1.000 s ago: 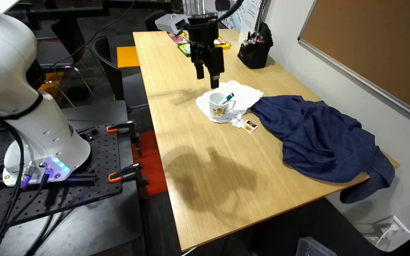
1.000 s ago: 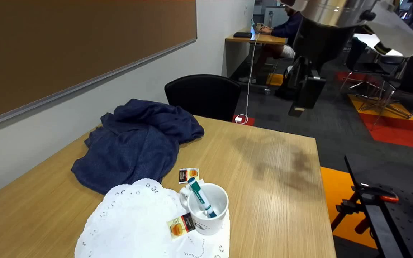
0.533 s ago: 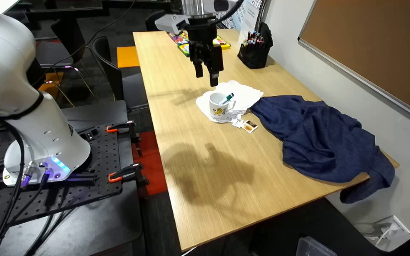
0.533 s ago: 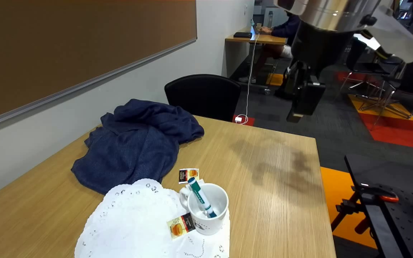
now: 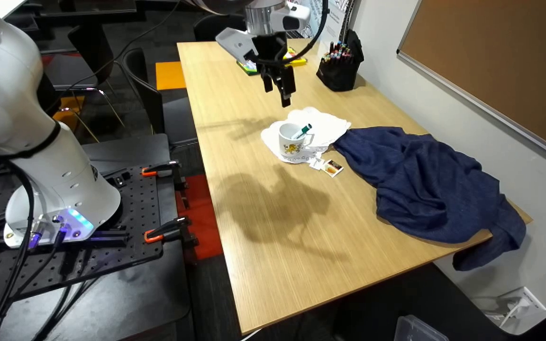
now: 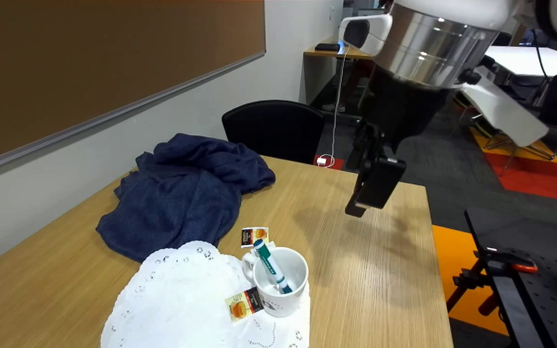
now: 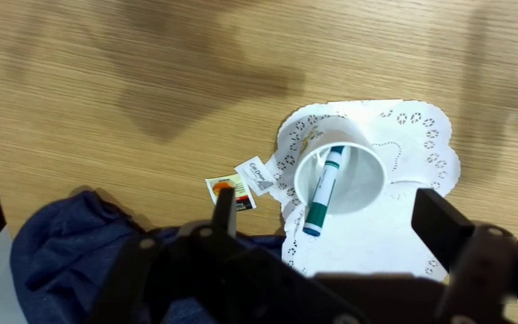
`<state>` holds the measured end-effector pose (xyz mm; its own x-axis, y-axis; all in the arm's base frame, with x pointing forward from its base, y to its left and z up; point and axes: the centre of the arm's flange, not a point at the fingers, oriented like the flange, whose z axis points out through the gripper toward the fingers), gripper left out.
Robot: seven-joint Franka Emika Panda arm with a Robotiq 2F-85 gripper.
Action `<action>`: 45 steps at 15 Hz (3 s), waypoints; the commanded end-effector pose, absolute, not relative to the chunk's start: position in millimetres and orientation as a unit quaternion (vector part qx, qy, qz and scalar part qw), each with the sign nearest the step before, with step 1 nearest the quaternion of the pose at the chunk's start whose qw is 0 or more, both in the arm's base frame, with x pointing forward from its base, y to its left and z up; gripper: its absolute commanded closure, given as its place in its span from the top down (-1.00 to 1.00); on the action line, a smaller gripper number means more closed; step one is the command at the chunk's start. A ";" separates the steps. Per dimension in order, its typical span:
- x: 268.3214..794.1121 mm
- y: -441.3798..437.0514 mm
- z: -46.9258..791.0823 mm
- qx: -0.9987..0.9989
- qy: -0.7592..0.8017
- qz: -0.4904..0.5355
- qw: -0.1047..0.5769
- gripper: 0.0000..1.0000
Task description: Put the green marker on the table
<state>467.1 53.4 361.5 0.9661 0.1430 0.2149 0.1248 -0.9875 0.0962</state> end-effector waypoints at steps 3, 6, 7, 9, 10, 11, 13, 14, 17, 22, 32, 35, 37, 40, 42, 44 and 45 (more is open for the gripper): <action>479.7 91.1 342.5 0.988 0.007 0.154 0.028 1.00; 480.6 117.1 335.5 0.979 -0.045 0.193 0.044 1.00; 480.0 120.6 334.5 0.976 -0.058 0.202 0.051 1.00; 479.0 124.6 333.1 0.970 -0.084 0.219 0.070 1.00; 479.7 124.3 331.1 0.967 -0.094 0.223 0.075 1.00; 480.0 126.2 329.8 0.966 -0.100 0.226 0.080 1.00; 479.9 132.2 316.5 0.963 -0.102 0.234 0.084 1.00; 481.1 135.7 308.5 0.963 -0.101 0.235 0.083 1.00; 484.2 140.0 286.8 0.962 -0.098 0.239 0.086 1.00; 499.0 138.6 260.7 0.962 -0.090 0.245 0.083 1.00; 528.9 128.7 235.0 0.967 -0.139 0.212 0.031 0.23; 532.8 123.7 230.9 0.966 -0.159 0.203 0.027 0.28; 533.9 120.9 229.3 0.965 -0.169 0.199 0.024 0.28; 534.3 117.6 226.5 0.964 -0.183 0.192 0.019 0.23; 534.4 115.5 224.5 0.964 -0.188 0.189 0.017 -0.02; 535.6 114.1 221.9 0.964 -0.192 0.186 0.015 -0.17; 536.6 113.8 220.2 0.964 -0.192 0.184 0.014 -0.09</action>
<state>529.8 116.3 221.5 0.8596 -0.3529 0.3696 -0.3757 -0.9267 -0.0113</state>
